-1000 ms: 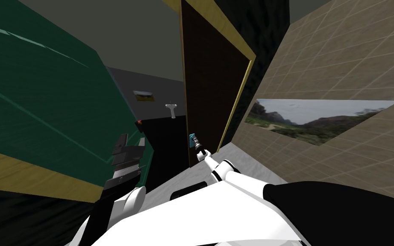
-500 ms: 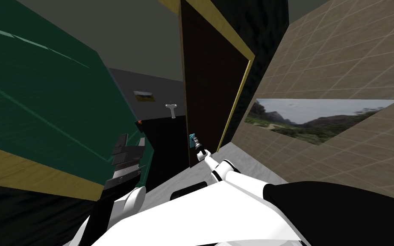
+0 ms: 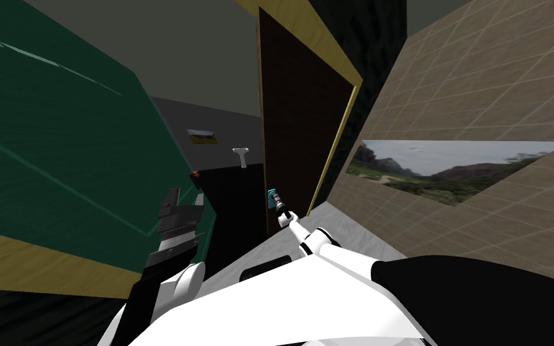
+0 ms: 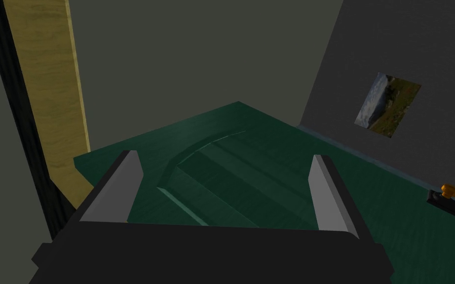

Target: Push the door open

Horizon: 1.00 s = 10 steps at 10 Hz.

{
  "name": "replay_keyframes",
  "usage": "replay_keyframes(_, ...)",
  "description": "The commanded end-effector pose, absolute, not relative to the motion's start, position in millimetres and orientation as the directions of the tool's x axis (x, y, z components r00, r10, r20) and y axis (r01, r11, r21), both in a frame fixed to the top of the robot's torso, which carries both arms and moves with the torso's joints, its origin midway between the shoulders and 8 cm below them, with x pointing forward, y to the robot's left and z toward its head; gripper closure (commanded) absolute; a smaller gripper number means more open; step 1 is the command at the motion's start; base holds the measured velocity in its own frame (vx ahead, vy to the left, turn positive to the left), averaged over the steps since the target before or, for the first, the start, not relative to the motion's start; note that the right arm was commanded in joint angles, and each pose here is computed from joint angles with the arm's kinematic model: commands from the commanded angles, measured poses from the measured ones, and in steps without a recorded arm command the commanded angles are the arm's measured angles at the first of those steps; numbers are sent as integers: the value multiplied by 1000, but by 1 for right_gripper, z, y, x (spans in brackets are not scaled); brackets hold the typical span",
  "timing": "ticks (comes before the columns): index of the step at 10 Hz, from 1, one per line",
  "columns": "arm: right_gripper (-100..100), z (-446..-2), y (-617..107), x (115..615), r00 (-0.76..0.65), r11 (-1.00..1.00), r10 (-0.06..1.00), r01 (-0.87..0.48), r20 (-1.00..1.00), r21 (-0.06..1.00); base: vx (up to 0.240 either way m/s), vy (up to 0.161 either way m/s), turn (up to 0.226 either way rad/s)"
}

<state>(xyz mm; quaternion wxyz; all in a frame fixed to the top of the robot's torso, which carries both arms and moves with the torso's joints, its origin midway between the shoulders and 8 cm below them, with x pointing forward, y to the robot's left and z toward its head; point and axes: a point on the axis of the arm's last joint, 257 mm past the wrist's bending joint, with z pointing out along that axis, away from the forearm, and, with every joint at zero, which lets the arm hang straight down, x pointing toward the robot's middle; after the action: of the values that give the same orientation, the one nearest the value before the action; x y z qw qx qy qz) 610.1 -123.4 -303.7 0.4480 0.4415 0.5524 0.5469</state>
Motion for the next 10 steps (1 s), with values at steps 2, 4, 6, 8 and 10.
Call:
replay_keyframes(2, 100, -292, -131, 620, -198, 13, 980, -29, -18, 1000, 95, 42, -1)
replay_keyframes(4, 100, -295, -143, 621, -177, 17, 984, -21, -20, 1000, 121, 79, -24)
replay_keyframes(6, 100, -296, -156, 623, -155, 18, 988, -19, -21, 1000, 75, 49, -35)
replay_keyframes(8, 100, -296, -169, 625, -132, 19, 991, -17, -22, 1000, 142, 123, -64)
replay_keyframes(10, 100, -286, -167, 627, -134, 15, 991, -38, -20, 999, 86, 70, -25)
